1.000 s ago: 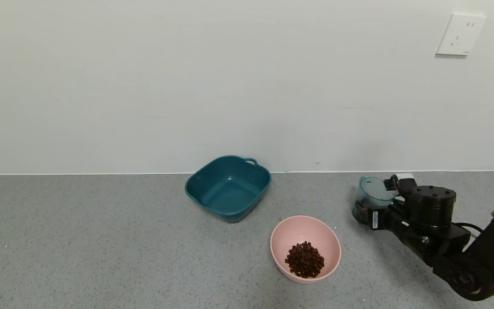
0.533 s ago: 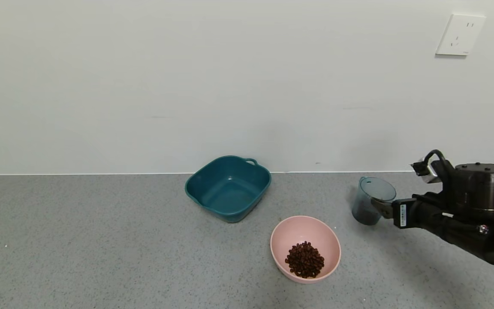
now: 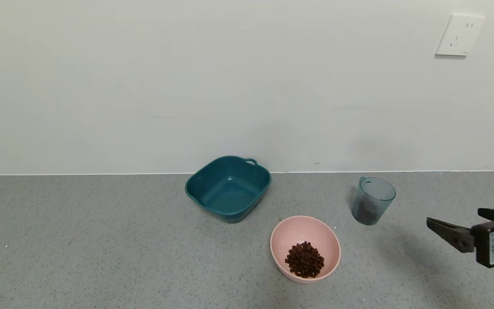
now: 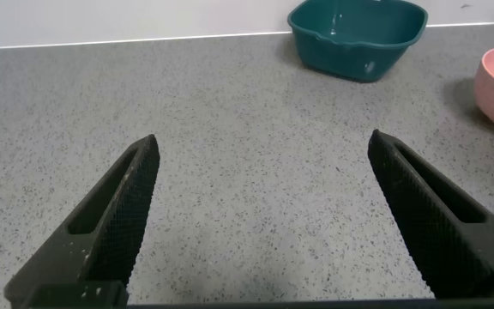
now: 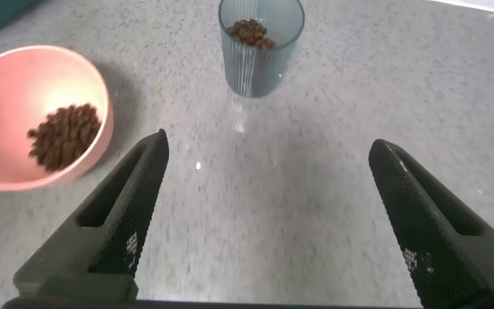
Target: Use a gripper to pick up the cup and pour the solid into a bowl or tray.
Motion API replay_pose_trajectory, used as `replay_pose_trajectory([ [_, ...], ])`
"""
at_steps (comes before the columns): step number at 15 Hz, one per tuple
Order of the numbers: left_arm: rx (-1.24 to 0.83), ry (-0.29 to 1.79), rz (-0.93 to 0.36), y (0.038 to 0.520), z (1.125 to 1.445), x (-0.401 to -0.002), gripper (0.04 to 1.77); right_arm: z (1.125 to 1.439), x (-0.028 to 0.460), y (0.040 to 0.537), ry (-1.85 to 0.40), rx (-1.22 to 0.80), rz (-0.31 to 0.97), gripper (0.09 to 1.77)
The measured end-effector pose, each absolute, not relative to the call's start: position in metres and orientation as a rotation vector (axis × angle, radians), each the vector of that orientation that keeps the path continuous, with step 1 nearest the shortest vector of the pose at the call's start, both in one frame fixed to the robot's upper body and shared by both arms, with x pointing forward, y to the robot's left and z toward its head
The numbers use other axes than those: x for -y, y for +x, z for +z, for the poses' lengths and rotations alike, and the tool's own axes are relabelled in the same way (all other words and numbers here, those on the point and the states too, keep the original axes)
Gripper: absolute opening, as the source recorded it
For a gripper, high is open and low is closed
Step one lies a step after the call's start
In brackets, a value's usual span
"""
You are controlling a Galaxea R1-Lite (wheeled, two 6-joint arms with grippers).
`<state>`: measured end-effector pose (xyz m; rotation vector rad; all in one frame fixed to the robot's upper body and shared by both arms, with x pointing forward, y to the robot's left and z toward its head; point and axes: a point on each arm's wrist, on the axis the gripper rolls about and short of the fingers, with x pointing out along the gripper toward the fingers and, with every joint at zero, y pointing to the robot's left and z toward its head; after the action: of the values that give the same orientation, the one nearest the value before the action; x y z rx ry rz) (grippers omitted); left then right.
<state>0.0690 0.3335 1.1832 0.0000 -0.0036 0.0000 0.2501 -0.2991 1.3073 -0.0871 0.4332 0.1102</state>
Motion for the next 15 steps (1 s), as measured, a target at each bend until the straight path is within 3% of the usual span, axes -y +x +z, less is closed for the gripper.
replay_pose_trajectory([
  [6, 0.003, 0.0, 0.0, 0.069, 1.183, -0.334, 1.75, 1.317, 0.32, 0.167, -0.084, -0.344, 0.087, 1.7],
  [15, 0.004, 0.0, 0.0, 0.069, 1.183, -0.334, 1.75, 1.316, 0.343, 0.098, -0.052, -0.175, -0.219, 1.7],
])
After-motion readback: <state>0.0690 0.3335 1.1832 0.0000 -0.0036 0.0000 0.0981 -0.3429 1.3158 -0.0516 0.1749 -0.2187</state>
